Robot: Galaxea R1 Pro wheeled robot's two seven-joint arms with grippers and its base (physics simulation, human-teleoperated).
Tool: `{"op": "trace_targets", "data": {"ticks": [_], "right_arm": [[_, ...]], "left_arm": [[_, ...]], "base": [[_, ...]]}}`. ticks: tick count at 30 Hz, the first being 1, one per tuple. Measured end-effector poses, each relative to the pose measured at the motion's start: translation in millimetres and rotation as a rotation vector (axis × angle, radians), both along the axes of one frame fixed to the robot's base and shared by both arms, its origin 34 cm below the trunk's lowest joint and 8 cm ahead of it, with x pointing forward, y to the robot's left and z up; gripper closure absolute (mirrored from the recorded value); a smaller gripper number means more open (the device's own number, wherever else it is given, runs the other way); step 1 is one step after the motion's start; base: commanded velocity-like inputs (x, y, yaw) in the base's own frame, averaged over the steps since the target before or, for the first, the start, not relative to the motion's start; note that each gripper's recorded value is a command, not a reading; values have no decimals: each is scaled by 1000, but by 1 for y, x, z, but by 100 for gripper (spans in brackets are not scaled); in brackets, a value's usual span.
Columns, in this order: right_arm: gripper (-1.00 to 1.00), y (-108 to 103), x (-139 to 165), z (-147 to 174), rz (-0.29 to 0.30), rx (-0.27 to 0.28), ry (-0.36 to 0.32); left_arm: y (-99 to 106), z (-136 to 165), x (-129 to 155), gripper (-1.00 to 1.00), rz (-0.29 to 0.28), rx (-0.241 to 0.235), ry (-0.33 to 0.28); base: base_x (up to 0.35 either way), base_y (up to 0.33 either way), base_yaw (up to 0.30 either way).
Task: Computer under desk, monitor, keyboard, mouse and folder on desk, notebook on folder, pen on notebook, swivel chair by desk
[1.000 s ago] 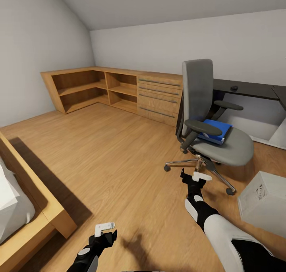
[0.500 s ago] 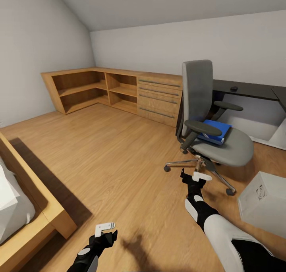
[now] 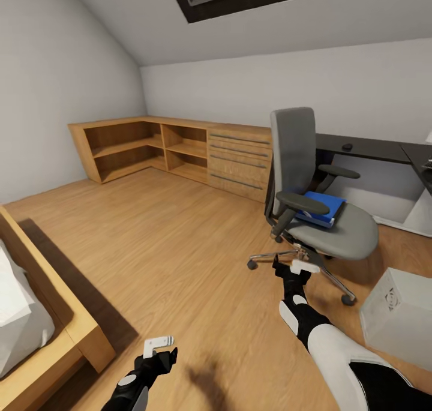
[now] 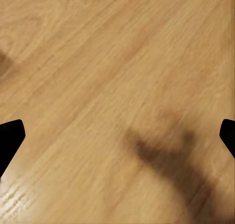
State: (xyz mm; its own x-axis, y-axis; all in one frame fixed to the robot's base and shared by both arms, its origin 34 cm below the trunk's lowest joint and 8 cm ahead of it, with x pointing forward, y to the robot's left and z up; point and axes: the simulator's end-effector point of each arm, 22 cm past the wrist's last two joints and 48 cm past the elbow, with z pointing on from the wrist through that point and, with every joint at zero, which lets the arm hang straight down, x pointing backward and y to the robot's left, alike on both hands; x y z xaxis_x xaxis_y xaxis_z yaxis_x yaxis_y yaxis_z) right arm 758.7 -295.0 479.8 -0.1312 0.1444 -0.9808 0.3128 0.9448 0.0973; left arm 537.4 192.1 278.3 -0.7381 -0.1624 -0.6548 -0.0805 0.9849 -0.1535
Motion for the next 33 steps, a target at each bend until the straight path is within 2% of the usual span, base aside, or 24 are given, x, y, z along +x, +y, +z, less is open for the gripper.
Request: {"op": "trace_targets", "data": {"ticks": [5, 17, 25, 33], "right_arm": [[-100, 0, 0, 14, -1, 0, -17], [-100, 0, 7, 36, -2, 3, 4], [-100, 3, 5, 21, 11, 14, 110], [-100, 3, 5, 23, 14, 33, 188]], "left_arm": [[0, 10, 4, -100, 0, 0, -20], [-1, 36, 11, -100, 0, -2, -18], [0, 40, 10, -100, 1, -1, -8], [0, 56, 13, -100, 0, 0, -5]], "base": [[0, 0, 0], [0, 0, 0], [0, 0, 0], [0, 0, 0]]}}
